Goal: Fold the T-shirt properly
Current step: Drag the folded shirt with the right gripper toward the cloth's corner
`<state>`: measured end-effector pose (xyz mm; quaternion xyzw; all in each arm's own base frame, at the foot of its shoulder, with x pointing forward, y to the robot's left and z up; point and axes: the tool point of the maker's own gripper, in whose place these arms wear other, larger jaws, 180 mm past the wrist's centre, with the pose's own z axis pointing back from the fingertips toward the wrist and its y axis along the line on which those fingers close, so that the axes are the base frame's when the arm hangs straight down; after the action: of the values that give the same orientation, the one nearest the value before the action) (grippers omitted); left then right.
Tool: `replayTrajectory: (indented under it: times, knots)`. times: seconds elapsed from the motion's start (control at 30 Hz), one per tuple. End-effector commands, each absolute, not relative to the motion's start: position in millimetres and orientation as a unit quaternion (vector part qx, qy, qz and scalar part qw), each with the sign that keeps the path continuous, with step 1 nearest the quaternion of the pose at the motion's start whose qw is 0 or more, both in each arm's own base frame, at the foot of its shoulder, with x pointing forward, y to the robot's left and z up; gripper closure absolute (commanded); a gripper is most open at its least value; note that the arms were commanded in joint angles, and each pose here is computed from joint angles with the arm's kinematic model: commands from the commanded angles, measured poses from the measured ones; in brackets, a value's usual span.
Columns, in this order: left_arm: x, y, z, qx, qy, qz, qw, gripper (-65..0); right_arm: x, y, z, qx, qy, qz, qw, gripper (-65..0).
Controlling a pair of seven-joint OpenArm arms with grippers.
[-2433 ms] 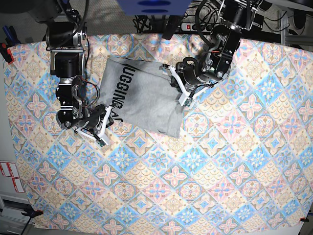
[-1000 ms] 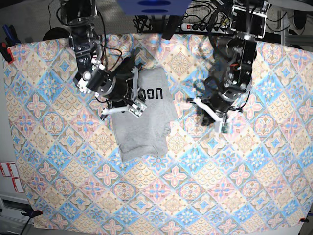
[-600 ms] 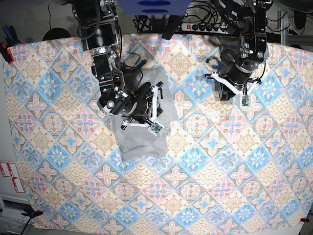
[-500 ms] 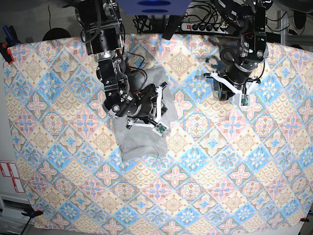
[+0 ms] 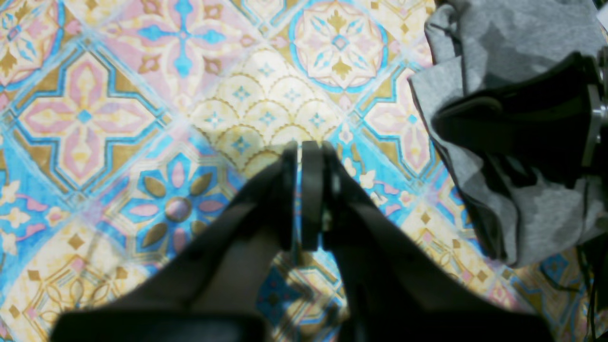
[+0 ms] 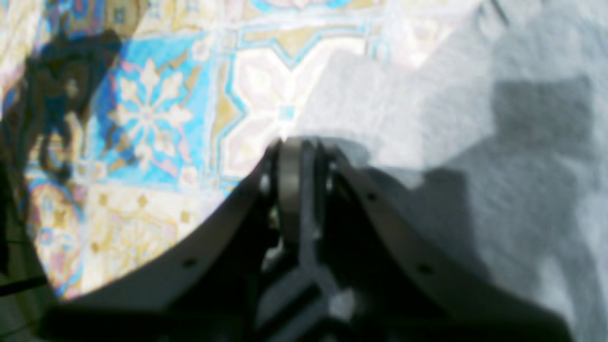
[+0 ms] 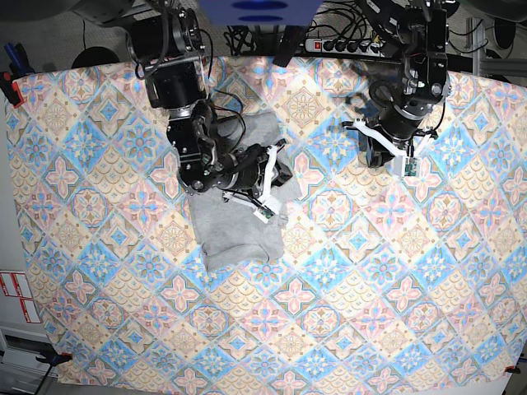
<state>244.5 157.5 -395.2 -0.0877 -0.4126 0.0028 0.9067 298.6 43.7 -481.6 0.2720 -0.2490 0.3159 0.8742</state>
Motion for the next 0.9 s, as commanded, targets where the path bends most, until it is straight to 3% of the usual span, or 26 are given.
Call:
replayTrajectory:
  times: [0.0,0.5,0.87]
  knots:
    - [251.8,158.0,-383.6,-0.089,-0.433,0.0,0.897,0.0,305.4,17.9,-487.5,0.239,-0.239,0.311,0.888,-5.1]
    - [252.5,158.4,-383.1,-0.089,-0.434,0.0,0.896,0.0,327.6,-173.9,-491.1,0.113,-0.25,0.196,0.941,-5.1]
    - [253.1,158.4,-382.1,-0.089,-0.436,0.0,0.895,0.0,340.7,-222.5,-477.0,0.073,-0.254,0.188,0.946,-5.1]
